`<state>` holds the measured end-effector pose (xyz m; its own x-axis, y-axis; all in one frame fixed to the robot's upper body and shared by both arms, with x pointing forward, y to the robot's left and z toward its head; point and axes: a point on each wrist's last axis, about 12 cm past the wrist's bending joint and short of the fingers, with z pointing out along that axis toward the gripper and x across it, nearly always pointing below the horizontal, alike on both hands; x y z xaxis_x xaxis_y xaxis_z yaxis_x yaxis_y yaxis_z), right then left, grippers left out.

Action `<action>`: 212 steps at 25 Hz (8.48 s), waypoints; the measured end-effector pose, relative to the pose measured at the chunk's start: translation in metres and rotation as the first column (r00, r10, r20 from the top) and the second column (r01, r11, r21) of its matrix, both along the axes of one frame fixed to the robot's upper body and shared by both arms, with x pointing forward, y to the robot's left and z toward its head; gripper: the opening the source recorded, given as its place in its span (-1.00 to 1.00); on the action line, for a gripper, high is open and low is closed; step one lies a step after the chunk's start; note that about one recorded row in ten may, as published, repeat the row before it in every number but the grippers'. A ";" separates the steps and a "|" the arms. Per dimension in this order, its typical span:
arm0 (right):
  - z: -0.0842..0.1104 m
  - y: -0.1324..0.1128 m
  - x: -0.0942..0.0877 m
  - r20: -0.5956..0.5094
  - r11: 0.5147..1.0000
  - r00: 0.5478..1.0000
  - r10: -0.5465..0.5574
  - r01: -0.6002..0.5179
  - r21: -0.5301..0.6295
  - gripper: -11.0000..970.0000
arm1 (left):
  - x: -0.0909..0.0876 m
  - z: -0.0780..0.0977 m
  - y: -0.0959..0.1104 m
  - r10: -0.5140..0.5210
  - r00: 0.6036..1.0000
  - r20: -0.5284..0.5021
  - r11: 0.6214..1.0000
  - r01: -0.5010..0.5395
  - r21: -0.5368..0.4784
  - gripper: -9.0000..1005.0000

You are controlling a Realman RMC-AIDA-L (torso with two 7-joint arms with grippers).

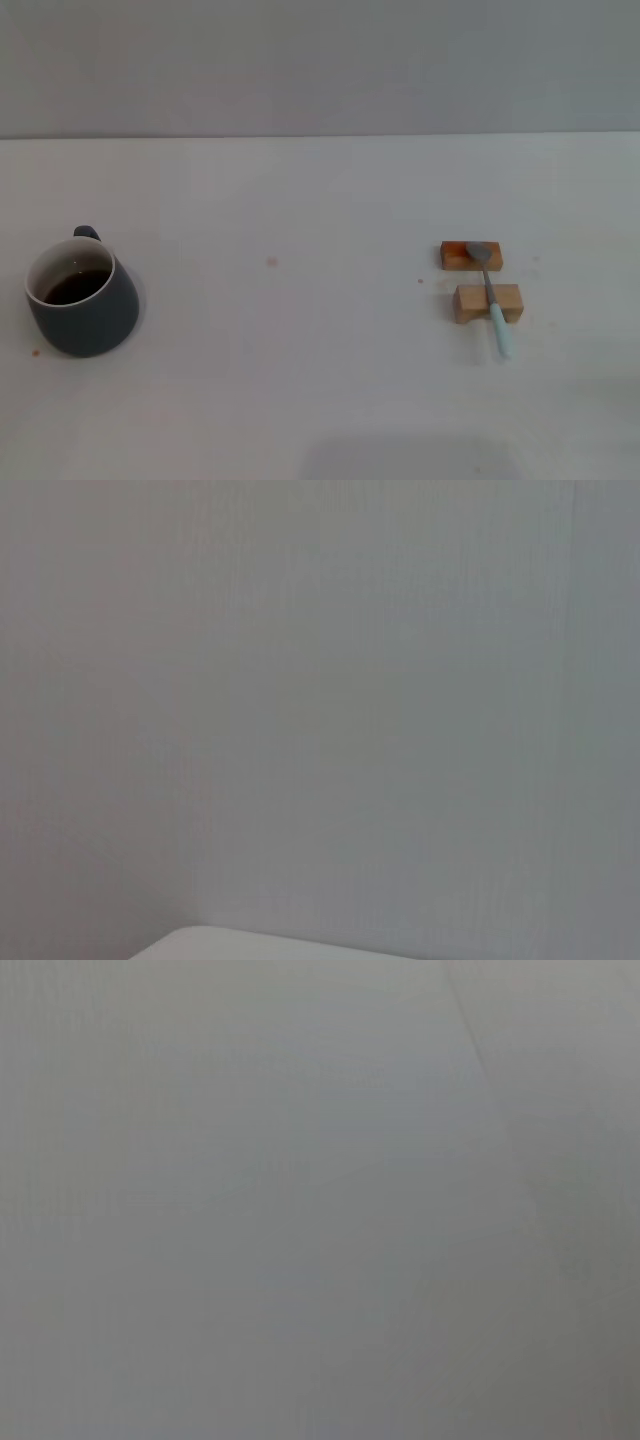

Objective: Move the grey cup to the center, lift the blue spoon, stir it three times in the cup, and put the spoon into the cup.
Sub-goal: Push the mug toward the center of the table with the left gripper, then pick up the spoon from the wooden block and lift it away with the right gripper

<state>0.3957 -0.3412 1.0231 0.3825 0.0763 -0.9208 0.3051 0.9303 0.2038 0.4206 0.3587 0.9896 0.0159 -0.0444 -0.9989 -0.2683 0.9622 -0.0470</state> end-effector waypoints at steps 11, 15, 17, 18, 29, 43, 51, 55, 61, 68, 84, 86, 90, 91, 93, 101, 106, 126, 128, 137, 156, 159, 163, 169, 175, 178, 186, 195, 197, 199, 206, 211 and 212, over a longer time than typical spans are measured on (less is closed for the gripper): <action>-0.001 -0.001 -0.002 -0.002 1.000 1.000 -0.004 0.004 0.005 0.44 | 0.003 0.000 -0.002 -0.010 1.000 -0.001 1.000 0.010 -0.001 -0.99; -0.001 -0.001 -0.002 -0.003 1.000 1.000 -0.003 0.003 0.004 0.44 | 0.005 0.001 -0.002 -0.016 1.000 -0.002 1.000 0.016 0.001 -0.99; -0.001 -0.001 -0.002 -0.003 1.000 1.000 -0.003 0.003 0.004 0.44 | 0.007 0.001 -0.003 -0.020 1.000 -0.004 1.000 0.020 0.004 -0.99; -0.001 -0.001 -0.003 -0.003 1.000 1.000 -0.003 0.003 0.005 0.44 | 0.008 0.001 -0.003 -0.024 1.000 -0.005 1.000 0.024 0.006 -0.99; 0.000 -0.001 -0.006 0.005 1.000 1.000 -0.007 0.007 0.005 0.44 | 0.018 0.000 -0.016 -0.096 0.995 -0.042 0.992 0.099 0.080 -0.98; 0.001 0.000 -0.009 0.021 1.000 1.000 0.001 -0.001 -0.003 0.44 | 0.027 -0.005 -0.031 -0.183 0.979 -0.095 0.977 0.191 0.090 -0.99; 0.001 0.001 -0.009 0.022 1.000 1.000 0.004 -0.004 -0.003 0.44 | 0.027 -0.007 -0.041 -0.237 0.965 -0.114 0.965 0.247 0.084 -0.98; 0.001 0.002 -0.009 0.021 1.000 1.000 0.008 -0.008 -0.002 0.44 | 0.030 -0.007 -0.054 -0.295 0.949 -0.108 0.950 0.303 0.071 -0.99; 0.001 0.002 -0.008 0.022 1.000 1.000 0.009 -0.009 -0.001 0.44 | 0.033 -0.006 -0.068 -0.357 0.928 -0.103 0.929 0.364 0.063 -0.98; 0.002 0.004 -0.007 0.027 1.000 1.000 0.012 -0.012 0.007 0.44 | 0.034 -0.006 -0.081 -0.415 0.904 -0.102 0.905 0.421 0.056 -0.99; 0.002 0.003 -0.007 0.027 1.000 1.000 0.013 -0.013 0.006 0.44 | 0.056 -0.003 -0.086 -0.437 0.889 -0.134 0.891 0.449 0.069 -0.98; 0.002 0.003 -0.008 0.027 1.000 1.000 0.012 -0.012 0.006 0.44 | 0.057 -0.003 -0.089 -0.450 0.883 -0.135 0.885 0.461 0.066 -0.98; 0.002 0.003 -0.008 0.027 1.000 1.000 0.012 -0.012 0.006 0.44 | 0.056 -0.003 -0.099 -0.483 0.865 -0.134 0.869 0.493 0.053 -0.98; 0.002 0.003 -0.008 0.027 1.000 1.000 0.012 -0.012 0.006 0.44 | 0.055 -0.004 -0.102 -0.491 0.861 -0.134 0.864 0.501 0.049 -0.98; 0.002 0.003 -0.008 0.028 1.000 1.000 0.012 -0.012 0.006 0.44 | 0.055 -0.004 -0.105 -0.502 0.855 -0.135 0.859 0.511 0.043 -0.98; 0.002 0.004 -0.008 0.026 1.000 0.999 0.018 -0.018 0.006 0.44 | 0.056 -0.003 -0.126 -0.571 0.810 -0.137 0.816 0.578 0.015 -0.99; 0.001 0.006 -0.008 0.024 1.000 0.999 0.024 -0.024 0.007 0.44 | 0.056 -0.003 -0.135 -0.601 0.787 -0.141 0.794 0.608 0.006 -0.99; 0.006 0.053 0.016 0.052 0.961 0.960 0.273 -0.275 0.033 0.44 | 0.012 -0.007 -0.061 -0.256 0.963 -0.089 0.963 0.261 0.060 -0.98; 0.006 0.062 0.022 0.051 0.947 0.947 0.318 -0.320 0.040 0.44 | 0.011 -0.007 -0.055 -0.230 0.969 -0.093 0.969 0.237 0.070 -0.98; 0.009 0.099 0.019 0.001 0.932 0.932 0.362 -0.362 -0.034 0.44 | 0.007 -0.009 -0.044 -0.198 0.975 -0.100 0.977 0.204 0.062 -0.98; -0.006 0.110 -0.004 -0.111 0.921 0.915 0.389 -0.386 0.042 0.44 | 0.033 -0.003 -0.086 -0.451 0.888 -0.085 0.887 0.457 0.064 -0.98; -0.009 0.111 -0.007 -0.136 0.917 0.907 0.398 -0.395 0.052 0.44 | 0.039 -0.001 -0.093 -0.483 0.872 -0.079 0.870 0.488 0.068 -0.99; -0.009 0.113 -0.008 -0.135 0.915 0.905 0.403 -0.399 0.061 0.44 | 0.047 0.003 -0.102 -0.516 0.855 -0.061 0.852 0.519 0.066 -0.99; -0.009 0.114 -0.007 -0.133 0.912 0.903 0.409 -0.405 0.061 0.44 | 0.050 0.005 -0.112 -0.566 0.823 -0.053 0.821 0.568 0.046 -0.98; -0.008 0.115 -0.007 -0.130 0.910 0.901 0.414 -0.409 0.062 0.44 | 0.051 0.004 -0.120 -0.599 0.798 -0.064 0.798 0.602 0.045 -0.99; -0.008 0.114 -0.008 -0.127 0.910 0.902 0.414 -0.409 0.062 0.44 | 0.054 0.003 -0.123 -0.610 0.788 -0.083 0.788 0.615 0.043 -0.99; -0.007 0.115 -0.009 -0.123 0.909 0.901 0.416 -0.411 0.064 0.44 | 0.065 0.002 -0.130 -0.630 0.765 -0.132 0.768 0.639 0.042 -0.99; -0.007 0.115 -0.008 -0.122 0.909 0.900 0.418 -0.413 0.062 0.44 | 0.068 0.003 -0.142 -0.663 0.735 -0.137 0.738 0.673 0.038 -0.99; -0.007 0.115 -0.008 -0.122 0.908 0.900 0.418 -0.414 0.062 0.44 | 0.068 0.003 -0.148 -0.687 0.714 -0.138 0.716 0.697 0.040 -0.99; -0.007 0.115 -0.008 -0.124 0.908 0.899 0.420 -0.415 0.063 0.44 | 0.068 0.003 -0.150 -0.692 0.709 -0.139 0.711 0.702 0.044 -0.99; -0.012 0.118 -0.012 -0.156 0.899 0.885 0.438 -0.432 0.071 0.44 | 0.055 -0.003 -0.122 -0.597 0.790 -0.141 0.795 0.605 0.027 -0.98; -0.020 0.120 -0.013 -0.219 0.891 0.864 0.454 -0.445 0.092 0.44 | 0.036 -0.009 -0.101 -0.528 0.837 -0.144 0.844 0.536 0.024 -0.98; -0.022 0.120 -0.012 -0.232 0.889 0.859 0.457 -0.448 0.093 0.44 | 0.036 -0.009 -0.101 -0.528 0.837 -0.144 0.844 0.536 0.024 -0.98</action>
<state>0.3837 -0.2211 1.0012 0.0654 0.2204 -0.9732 -0.1042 0.9715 0.2130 0.4570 0.2576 0.9803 -0.1191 0.0513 -0.9916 0.2864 0.9580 0.0152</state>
